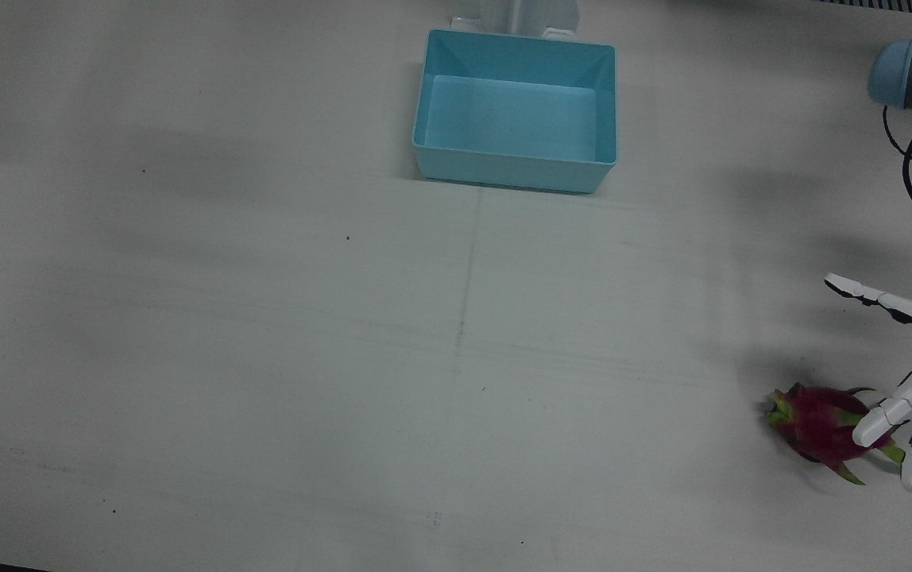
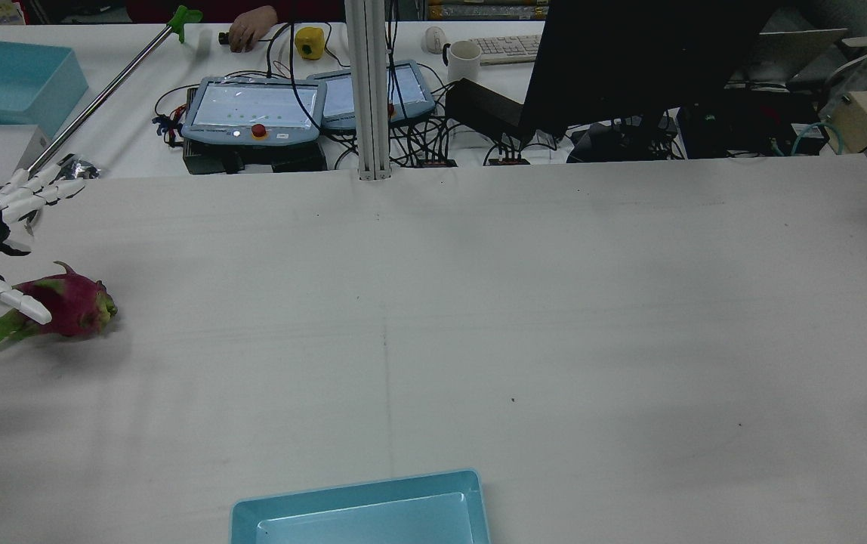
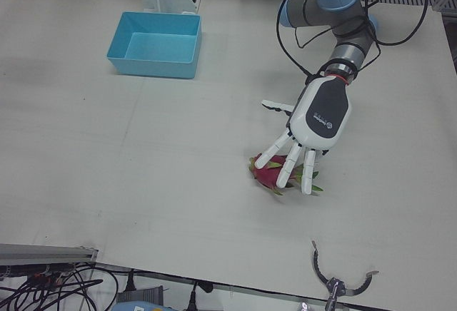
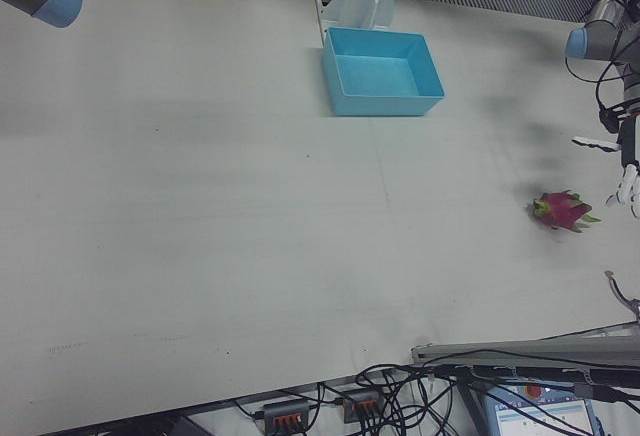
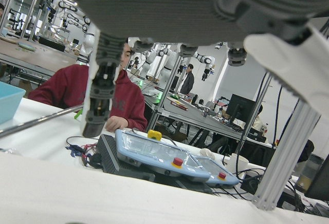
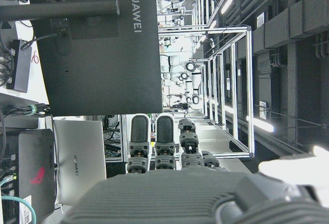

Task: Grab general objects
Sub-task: 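Move the left hand down toward the pink dragon fruit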

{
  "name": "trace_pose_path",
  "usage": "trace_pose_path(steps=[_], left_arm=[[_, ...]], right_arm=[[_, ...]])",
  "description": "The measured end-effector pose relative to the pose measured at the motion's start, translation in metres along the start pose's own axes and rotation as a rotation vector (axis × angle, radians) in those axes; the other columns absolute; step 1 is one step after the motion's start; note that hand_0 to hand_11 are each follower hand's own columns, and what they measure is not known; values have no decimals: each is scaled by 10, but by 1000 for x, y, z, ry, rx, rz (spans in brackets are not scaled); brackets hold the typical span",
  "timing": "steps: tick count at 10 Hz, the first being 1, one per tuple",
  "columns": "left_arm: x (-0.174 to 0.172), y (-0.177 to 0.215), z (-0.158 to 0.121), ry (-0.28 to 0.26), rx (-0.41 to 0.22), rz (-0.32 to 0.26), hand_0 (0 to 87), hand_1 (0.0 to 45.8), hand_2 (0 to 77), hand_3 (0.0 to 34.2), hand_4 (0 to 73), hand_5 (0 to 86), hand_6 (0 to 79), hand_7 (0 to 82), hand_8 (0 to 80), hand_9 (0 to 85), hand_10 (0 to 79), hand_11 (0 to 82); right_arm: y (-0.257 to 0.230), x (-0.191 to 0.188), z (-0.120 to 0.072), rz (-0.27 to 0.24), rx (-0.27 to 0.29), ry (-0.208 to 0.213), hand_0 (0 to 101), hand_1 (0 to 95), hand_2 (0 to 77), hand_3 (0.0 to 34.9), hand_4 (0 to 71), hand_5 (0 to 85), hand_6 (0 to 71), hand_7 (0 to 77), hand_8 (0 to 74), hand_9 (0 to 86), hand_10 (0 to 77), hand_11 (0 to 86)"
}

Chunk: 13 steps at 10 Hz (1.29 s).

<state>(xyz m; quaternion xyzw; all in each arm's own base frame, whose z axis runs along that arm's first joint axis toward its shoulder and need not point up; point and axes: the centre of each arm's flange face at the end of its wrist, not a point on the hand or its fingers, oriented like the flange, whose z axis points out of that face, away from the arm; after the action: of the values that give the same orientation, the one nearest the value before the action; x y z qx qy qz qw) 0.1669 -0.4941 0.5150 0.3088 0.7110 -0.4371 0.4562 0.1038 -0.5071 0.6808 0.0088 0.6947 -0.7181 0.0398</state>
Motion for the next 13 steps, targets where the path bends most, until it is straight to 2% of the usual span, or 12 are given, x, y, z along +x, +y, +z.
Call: trace_pose_path(steps=[2,4,5,7,10,13], left_arm=[[14,23,22,38,4,-66,490,0,38,303,0,82,5,38,11,11,649,5],[44,63,60,64,52,-105,501,0,27,304,0,98,22,49,16,11,649,5],[54,92,74,57,89,-113,496,0,22,305,0,71,11,49,11,11,649,5],[61,125,82,41,133,-116,477,0,11,304,0,33,11,54,11,11,649,5],[57,142,80,7,135,-100,468,0,11,305,0,27,5,33,11,11,649,5],[35,140,90,0,140,11,469,0,11,316,0,27,11,33,11,11,649,5]], right_arm=[[1,0,0,0,-3,0,8,54,16,0,0,0,0,0,0,551,0,480],[3,0,1,0,-5,0,8,54,16,0,0,0,0,0,0,551,0,480],[3,0,1,0,-5,0,8,54,16,0,0,0,0,0,0,551,0,480],[3,-1,0,0,-5,-2,7,54,16,0,0,0,0,0,0,551,0,480],[4,0,1,0,-7,-1,8,54,16,0,0,0,0,0,0,551,0,480],[5,0,0,0,-8,-2,9,54,16,0,0,0,0,0,0,551,0,480]])
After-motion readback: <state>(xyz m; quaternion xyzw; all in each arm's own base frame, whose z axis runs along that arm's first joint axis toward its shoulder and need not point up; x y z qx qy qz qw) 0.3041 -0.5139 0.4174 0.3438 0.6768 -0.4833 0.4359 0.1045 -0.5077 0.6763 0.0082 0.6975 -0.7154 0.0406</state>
